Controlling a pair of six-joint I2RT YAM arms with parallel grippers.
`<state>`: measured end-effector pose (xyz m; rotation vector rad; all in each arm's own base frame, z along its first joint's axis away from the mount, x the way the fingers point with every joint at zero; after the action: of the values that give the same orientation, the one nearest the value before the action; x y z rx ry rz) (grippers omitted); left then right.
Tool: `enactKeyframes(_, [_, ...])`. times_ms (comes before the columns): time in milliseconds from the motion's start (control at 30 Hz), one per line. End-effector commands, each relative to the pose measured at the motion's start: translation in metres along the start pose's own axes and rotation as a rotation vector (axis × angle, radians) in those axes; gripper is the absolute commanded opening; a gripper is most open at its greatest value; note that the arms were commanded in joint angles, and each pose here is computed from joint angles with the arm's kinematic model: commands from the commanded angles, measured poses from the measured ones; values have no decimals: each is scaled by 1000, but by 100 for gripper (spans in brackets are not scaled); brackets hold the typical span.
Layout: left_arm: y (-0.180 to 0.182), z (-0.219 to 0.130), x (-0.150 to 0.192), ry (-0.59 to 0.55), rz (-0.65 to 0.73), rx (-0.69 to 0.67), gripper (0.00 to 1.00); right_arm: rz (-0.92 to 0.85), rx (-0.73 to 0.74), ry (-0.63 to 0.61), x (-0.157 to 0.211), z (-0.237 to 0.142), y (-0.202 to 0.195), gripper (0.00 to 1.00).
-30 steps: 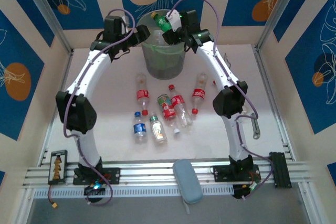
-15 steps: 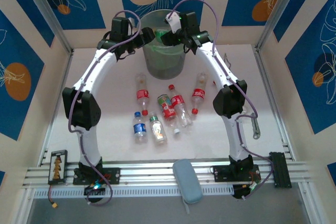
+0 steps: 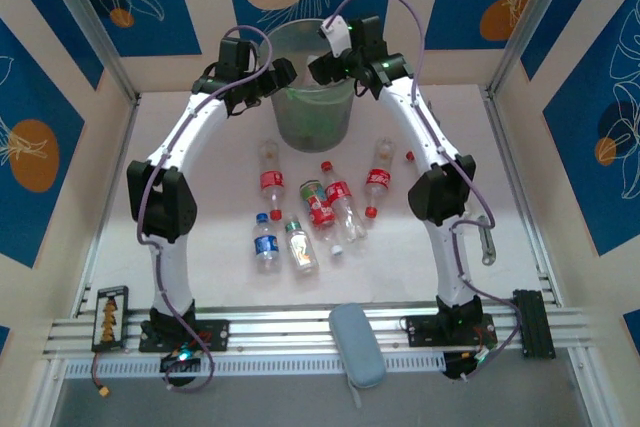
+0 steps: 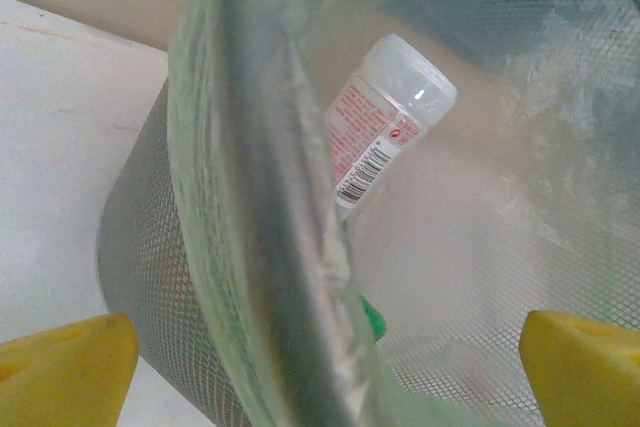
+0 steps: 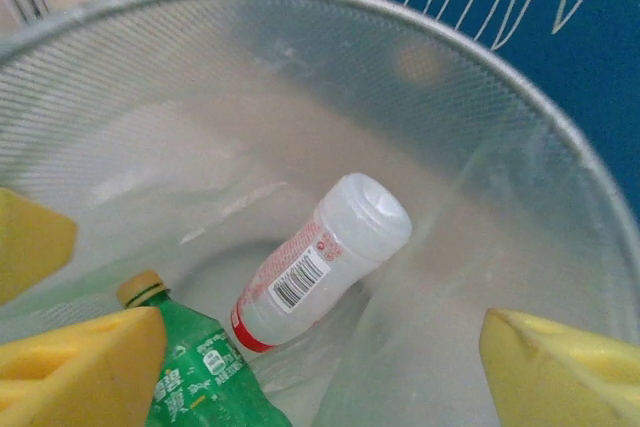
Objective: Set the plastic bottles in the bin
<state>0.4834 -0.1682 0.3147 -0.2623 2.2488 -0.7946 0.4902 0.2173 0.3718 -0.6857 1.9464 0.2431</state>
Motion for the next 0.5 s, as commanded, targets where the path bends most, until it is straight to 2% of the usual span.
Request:
enactKeyframes(0, [-7, -2, -2, -9, 2, 5, 97, 46, 11, -99, -36, -73, -6, 83])
enactKeyframes(100, [-8, -2, -1, -5, 5, 8, 97, 131, 53, -52, -29, -105, -20, 83])
enactKeyframes(200, [-9, -4, -2, -8, 21, 9, 98, 226, 125, 38, -1, -130, -41, 83])
enactKeyframes(333, [-11, -7, -5, -9, 47, 7, 98, 329, 208, 163, 57, -148, -73, 84])
enactKeyframes(367, [-12, -7, -4, -4, 49, 12, 98, 337, 252, 208, 73, -151, -81, 88])
enactKeyframes(467, [-14, -9, -5, 1, 57, 21, 99, 376, 319, 351, 120, -159, -98, 93])
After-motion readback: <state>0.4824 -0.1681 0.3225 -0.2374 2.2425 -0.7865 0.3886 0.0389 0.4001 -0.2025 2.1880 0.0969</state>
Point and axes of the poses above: each hand's point on the last joint's axis, 136 mm out from that joint toward the fingers, its own z axis out along the fingers, its own y axis along the line the jaws close on, x = y × z, the point moved 10 cm from there along -z, back along the fingers, and after that the axes turned 1 degree about z, right-handed, at the moved point
